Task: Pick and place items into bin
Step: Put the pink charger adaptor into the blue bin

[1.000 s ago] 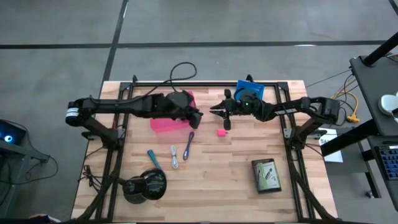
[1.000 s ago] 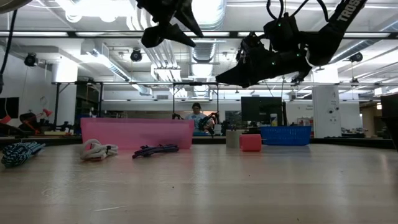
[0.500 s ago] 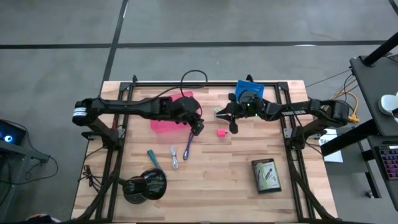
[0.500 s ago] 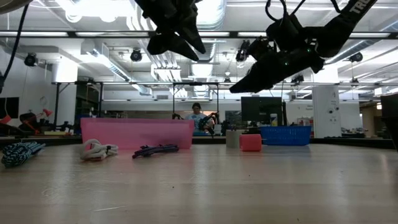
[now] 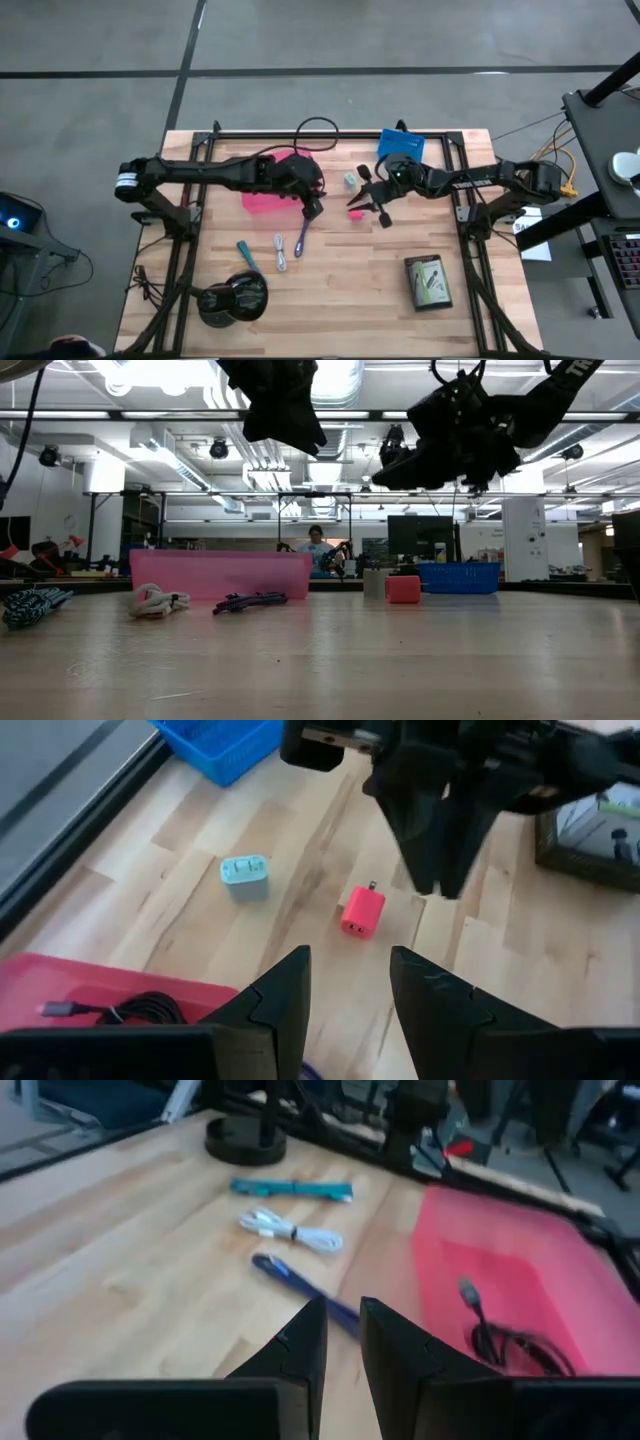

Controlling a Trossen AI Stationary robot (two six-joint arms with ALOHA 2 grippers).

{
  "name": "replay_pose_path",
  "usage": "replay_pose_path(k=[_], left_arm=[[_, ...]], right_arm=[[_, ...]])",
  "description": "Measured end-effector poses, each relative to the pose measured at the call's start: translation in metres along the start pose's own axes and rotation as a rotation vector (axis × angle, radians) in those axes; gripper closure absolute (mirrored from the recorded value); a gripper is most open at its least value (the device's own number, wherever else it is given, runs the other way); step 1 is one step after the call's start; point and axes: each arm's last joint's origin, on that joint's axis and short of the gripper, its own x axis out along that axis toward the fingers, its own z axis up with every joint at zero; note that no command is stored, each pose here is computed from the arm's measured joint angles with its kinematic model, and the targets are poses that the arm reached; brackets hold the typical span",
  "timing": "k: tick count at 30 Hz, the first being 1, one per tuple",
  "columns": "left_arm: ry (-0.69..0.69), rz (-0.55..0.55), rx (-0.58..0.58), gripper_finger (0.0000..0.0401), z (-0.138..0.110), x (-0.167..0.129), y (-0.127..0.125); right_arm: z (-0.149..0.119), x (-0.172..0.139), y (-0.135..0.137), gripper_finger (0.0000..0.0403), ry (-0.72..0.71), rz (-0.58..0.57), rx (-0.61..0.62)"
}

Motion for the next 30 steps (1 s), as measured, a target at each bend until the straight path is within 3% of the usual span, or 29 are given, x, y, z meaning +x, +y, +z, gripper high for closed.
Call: replay_pose_path(k=[9,15,23,30], left_arm=[[-0.026,0.044,0.126,0.0278,0.002,-0.007,0.004],[-0.058,0.05,0.122,0.0278,0.004,-0.019,0.006],[-0.074,0.047,0.118,0.0278,0.005,-0.026,0.007],[-0.074,0.054,0.164,0.0278,0.005,-0.026,0.007]], right_arm=[[0.007,0.005,0.005,0.0346,-0.012,0.029,0.044],[0.001,0.005,0.007,0.0294,0.048,0.041,0.101],[-0.013,0.003,0.006,0.0241,0.268,-0.166,0.154],[-0.022,0.005,0.012,0.0225,0.342,-0.138,0.185]])
